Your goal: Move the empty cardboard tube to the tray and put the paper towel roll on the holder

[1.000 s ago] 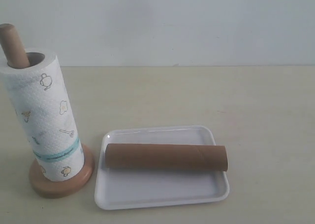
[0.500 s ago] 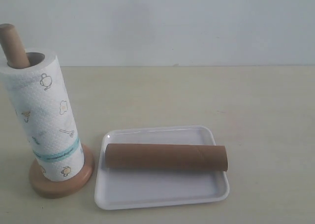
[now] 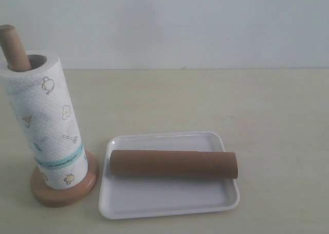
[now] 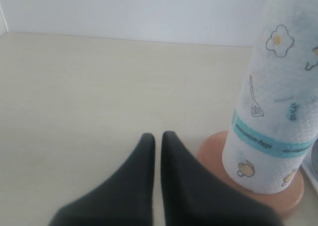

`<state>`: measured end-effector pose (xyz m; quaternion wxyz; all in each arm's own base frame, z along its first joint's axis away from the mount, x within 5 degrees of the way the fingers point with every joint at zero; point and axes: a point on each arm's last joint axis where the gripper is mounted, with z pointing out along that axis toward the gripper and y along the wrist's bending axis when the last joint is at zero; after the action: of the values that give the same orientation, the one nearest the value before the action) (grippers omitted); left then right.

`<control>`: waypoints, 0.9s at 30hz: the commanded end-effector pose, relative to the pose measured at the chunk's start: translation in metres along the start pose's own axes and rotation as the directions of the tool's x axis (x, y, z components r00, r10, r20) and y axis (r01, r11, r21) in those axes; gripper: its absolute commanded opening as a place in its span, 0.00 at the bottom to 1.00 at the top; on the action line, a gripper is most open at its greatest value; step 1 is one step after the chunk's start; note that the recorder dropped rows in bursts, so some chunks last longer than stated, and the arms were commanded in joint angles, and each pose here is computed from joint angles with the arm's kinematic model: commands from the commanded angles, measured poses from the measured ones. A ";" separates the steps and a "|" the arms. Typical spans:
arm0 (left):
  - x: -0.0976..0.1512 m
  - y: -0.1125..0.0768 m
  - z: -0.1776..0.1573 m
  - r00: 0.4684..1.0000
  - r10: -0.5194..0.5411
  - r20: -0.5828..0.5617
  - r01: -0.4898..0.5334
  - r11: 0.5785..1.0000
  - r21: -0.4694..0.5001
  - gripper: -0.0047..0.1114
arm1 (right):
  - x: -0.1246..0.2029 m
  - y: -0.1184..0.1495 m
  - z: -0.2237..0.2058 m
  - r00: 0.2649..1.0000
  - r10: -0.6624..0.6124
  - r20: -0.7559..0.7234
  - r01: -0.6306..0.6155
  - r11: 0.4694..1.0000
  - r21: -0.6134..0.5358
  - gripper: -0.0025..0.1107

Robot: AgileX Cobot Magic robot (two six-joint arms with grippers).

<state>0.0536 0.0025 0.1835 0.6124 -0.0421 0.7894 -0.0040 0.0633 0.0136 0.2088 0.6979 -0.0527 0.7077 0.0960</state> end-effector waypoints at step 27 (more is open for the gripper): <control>0.001 0.000 0.000 1.000 -0.010 0.004 0.010 1.000 0.002 0.08 | 0.027 -0.014 -0.013 0.970 0.049 -0.237 0.015 0.966 0.260 0.05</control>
<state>0.0536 0.0025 0.1835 0.6124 -0.0421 0.7894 -0.0040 0.0535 -0.0021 0.1805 0.6035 0.0386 0.7964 -0.0036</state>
